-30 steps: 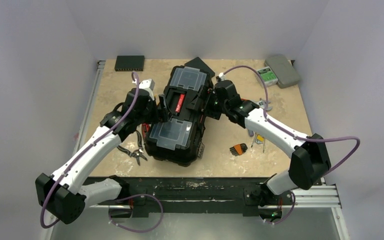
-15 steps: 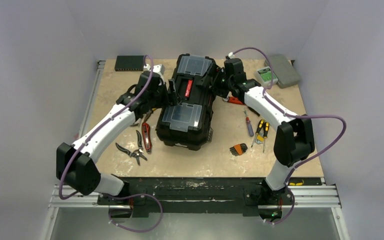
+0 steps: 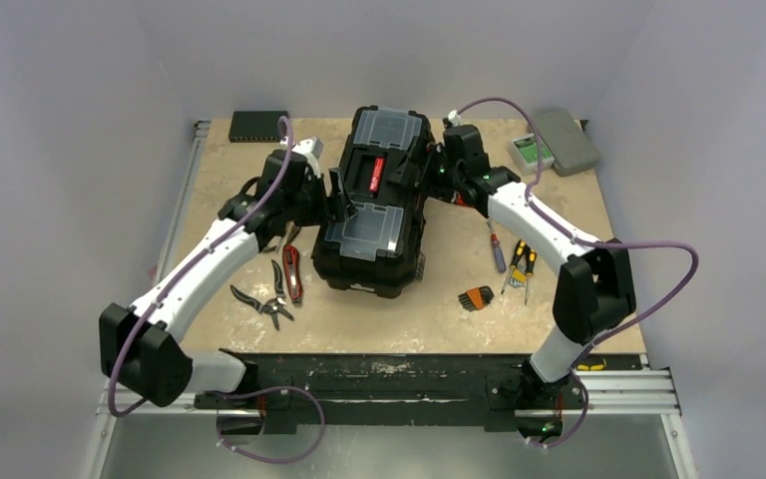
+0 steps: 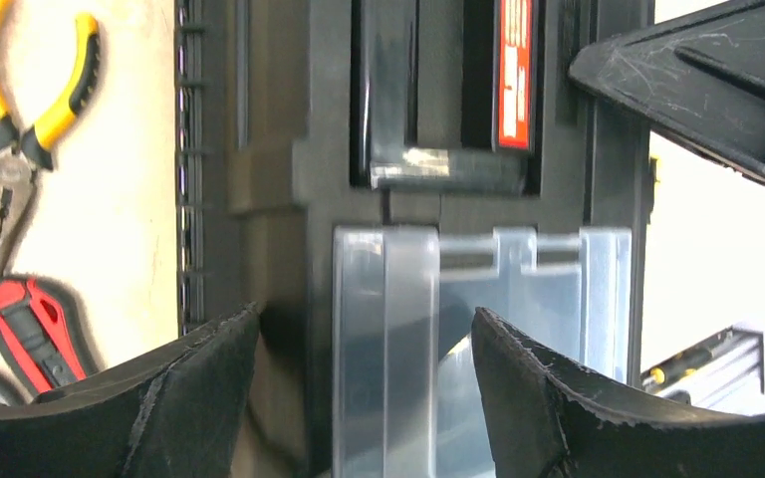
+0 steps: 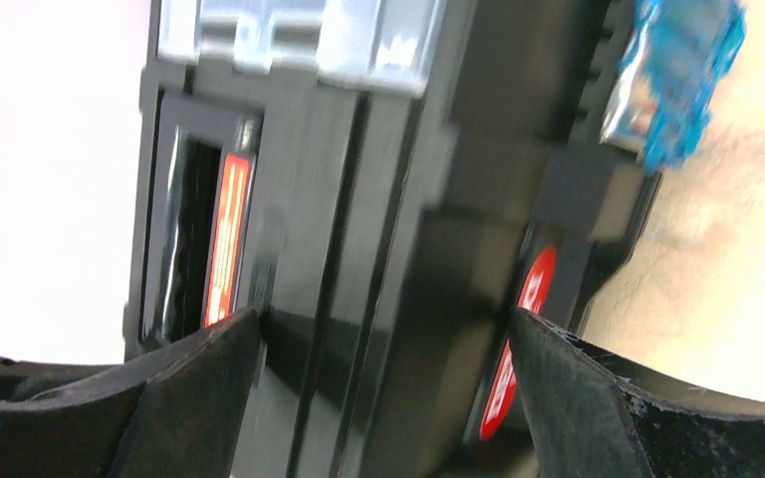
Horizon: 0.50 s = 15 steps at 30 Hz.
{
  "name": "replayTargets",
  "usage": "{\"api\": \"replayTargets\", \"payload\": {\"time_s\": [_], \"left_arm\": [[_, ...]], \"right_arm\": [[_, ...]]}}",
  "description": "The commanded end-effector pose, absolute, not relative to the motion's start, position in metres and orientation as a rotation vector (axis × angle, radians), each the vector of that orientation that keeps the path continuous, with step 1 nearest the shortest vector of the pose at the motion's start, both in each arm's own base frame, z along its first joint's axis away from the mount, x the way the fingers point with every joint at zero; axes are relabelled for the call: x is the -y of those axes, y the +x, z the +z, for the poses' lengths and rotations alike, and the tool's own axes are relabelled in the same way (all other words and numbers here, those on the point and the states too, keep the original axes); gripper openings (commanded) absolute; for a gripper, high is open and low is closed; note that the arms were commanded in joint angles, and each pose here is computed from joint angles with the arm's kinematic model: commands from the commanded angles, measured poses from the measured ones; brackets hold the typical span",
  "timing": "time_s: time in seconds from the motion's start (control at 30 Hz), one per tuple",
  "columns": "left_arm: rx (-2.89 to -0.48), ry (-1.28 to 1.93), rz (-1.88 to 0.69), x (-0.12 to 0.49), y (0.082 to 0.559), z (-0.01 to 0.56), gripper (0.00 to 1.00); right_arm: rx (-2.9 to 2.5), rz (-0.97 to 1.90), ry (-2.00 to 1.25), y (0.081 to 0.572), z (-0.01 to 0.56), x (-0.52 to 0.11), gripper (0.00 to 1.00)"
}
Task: Pack the tool kit
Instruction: Move the toolbox to the center of the board, then open the toolbox at the center of the board.
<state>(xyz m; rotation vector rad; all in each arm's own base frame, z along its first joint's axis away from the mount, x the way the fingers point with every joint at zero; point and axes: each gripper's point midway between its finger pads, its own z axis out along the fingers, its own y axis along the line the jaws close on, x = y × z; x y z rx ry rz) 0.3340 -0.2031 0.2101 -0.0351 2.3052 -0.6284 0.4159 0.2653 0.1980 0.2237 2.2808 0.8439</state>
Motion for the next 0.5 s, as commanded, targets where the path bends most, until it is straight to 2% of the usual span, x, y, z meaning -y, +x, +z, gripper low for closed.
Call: {"api": "replayTargets", "payload": {"time_s": [0.0, 0.17, 0.47], "left_arm": [[-2.327, 0.071, -0.734, 0.208, 0.288, 0.219, 0.75], [-2.325, 0.084, -0.722, 0.193, 0.260, 0.211, 0.75], [-2.349, 0.113, -0.773, 0.188, 0.232, 0.216, 0.75]], "right_arm": [[-2.471, 0.837, 0.059, 0.336, 0.159, -0.296, 0.88], [-2.464, 0.926, 0.060, 0.295, 0.155, -0.307, 0.89], [-2.436, 0.966, 0.051, 0.278, 0.170, -0.300, 0.89]]}}
